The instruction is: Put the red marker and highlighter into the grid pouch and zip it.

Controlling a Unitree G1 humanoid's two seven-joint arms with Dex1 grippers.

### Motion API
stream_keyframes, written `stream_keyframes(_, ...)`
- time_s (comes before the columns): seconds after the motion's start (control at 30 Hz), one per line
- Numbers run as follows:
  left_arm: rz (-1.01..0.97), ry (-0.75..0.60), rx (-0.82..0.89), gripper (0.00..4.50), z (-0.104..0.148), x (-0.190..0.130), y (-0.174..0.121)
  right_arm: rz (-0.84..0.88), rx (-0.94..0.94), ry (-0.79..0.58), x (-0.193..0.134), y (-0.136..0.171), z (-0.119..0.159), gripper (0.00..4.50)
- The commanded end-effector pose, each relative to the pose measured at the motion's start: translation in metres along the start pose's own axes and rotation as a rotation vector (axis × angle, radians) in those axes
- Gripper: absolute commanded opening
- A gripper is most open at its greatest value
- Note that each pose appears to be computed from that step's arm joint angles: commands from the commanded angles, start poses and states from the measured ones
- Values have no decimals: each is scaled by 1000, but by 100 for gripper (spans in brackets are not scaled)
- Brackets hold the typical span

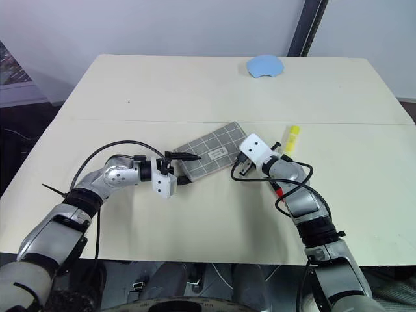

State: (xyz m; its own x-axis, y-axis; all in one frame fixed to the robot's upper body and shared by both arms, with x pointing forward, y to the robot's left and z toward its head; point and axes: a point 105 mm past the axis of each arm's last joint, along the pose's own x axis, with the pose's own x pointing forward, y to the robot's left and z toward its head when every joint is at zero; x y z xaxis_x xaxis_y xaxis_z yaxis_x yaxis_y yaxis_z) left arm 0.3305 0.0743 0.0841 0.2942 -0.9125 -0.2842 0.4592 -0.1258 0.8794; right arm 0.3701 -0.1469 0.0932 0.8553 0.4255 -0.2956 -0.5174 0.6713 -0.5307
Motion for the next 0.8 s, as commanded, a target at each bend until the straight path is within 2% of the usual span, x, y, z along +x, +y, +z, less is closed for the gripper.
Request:
stream_keyframes(0.03,-50,35,-51,114,-7,-1,-14,-25,-2,-41,-4,-7,13,0)
stream_keyframes(0.1,-42,31,-58,13,-6,-1,-13,-30,4,-48,-4,-8,14,0)
stream_keyframes(0.23,-17,15,-77,5,-4,-1,-9,-18,47,-94,-7,-6,22,0)
stream_keyframes(0.27,-12,16,-82,1,-4,-1,-8,-14,78,-115,-9,-7,25,25)
stream_keyframes(0.37,1,14,-87,0,-4,-3,-5,-40,118,-164,-13,-14,36,129)
stream_keyframes(0.47,69,44,-114,0,-11,-11,6,-128,252,-243,-29,-39,50,288)
stream_keyframes(0.57,84,60,-103,0,-14,-18,8,-74,271,-188,-41,-35,43,445)
stream_keyframes(0.8,117,94,-123,0,-20,-22,9,0,206,-37,-48,-21,21,449)
